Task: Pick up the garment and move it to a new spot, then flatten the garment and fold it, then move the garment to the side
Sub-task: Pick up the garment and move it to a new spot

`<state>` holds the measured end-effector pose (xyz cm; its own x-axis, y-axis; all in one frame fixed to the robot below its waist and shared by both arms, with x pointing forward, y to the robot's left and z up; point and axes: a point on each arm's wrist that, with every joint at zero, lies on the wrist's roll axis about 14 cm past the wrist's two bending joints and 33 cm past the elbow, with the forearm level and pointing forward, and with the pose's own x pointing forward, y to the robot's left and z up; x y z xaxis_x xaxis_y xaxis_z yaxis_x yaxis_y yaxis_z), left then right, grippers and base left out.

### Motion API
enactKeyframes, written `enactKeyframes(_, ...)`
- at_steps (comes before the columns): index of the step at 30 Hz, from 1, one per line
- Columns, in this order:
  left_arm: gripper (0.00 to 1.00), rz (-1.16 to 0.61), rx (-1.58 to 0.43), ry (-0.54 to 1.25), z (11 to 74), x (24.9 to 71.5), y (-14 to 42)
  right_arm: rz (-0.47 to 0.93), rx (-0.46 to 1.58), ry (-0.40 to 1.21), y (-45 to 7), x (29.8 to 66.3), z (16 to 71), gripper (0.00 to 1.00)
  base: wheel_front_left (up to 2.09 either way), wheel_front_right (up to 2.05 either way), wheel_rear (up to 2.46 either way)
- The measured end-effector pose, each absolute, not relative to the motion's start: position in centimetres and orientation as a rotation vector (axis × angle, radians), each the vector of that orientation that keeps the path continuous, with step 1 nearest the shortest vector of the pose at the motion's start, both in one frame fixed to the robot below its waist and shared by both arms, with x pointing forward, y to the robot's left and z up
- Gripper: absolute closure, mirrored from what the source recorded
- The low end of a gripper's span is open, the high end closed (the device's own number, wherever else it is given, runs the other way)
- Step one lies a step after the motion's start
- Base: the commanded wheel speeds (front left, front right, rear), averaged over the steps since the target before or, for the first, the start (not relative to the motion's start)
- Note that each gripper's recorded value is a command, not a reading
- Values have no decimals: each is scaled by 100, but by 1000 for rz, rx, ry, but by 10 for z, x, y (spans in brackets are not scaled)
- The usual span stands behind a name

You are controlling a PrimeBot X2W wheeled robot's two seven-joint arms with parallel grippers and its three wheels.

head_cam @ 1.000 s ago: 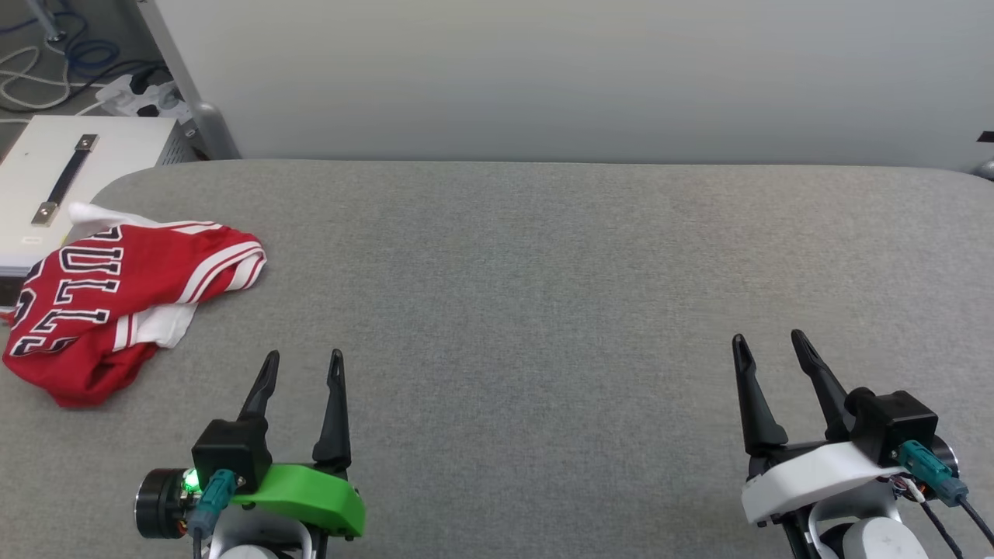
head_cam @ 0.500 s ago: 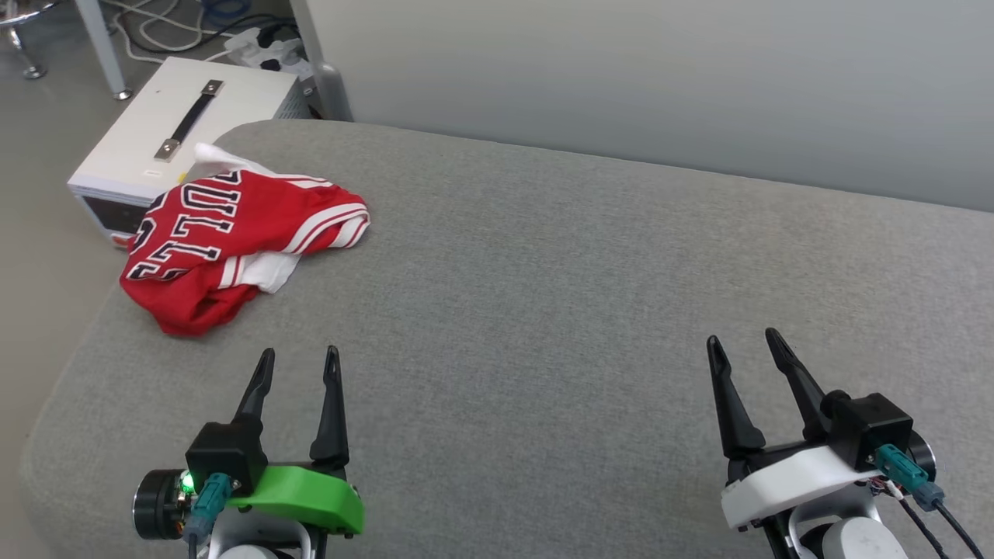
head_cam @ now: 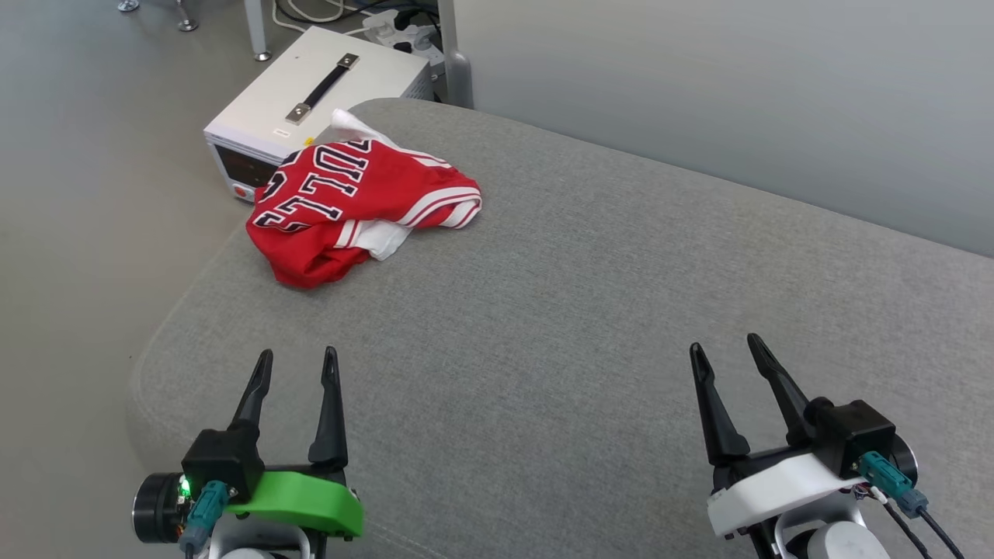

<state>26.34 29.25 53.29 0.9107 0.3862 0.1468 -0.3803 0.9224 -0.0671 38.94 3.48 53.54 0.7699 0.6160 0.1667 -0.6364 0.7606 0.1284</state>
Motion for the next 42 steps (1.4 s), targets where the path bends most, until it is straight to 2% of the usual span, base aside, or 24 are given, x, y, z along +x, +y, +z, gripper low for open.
enactKeyframes(11,0,477,-37,-174,531,232,312,781,211,-120,67,378,539,0,0,0,0)
enactKeyframes(21,0,457,-43,-164,529,241,310,754,221,-116,58,380,537,0,0,0,0)
enactKeyframes(25,0,447,-66,-108,512,247,312,746,216,-124,56,387,537,0,0,0,0)
enactKeyframes(29,0,429,-71,-99,512,268,320,738,206,-142,55,398,537,0,0,0,0)
enactKeyframes(34,0,386,16,-61,518,306,347,725,191,-169,54,415,535,0,0,0,0)
enactKeyframes(42,0,300,68,148,519,386,388,677,173,-190,35,447,523,0,0,0,0)
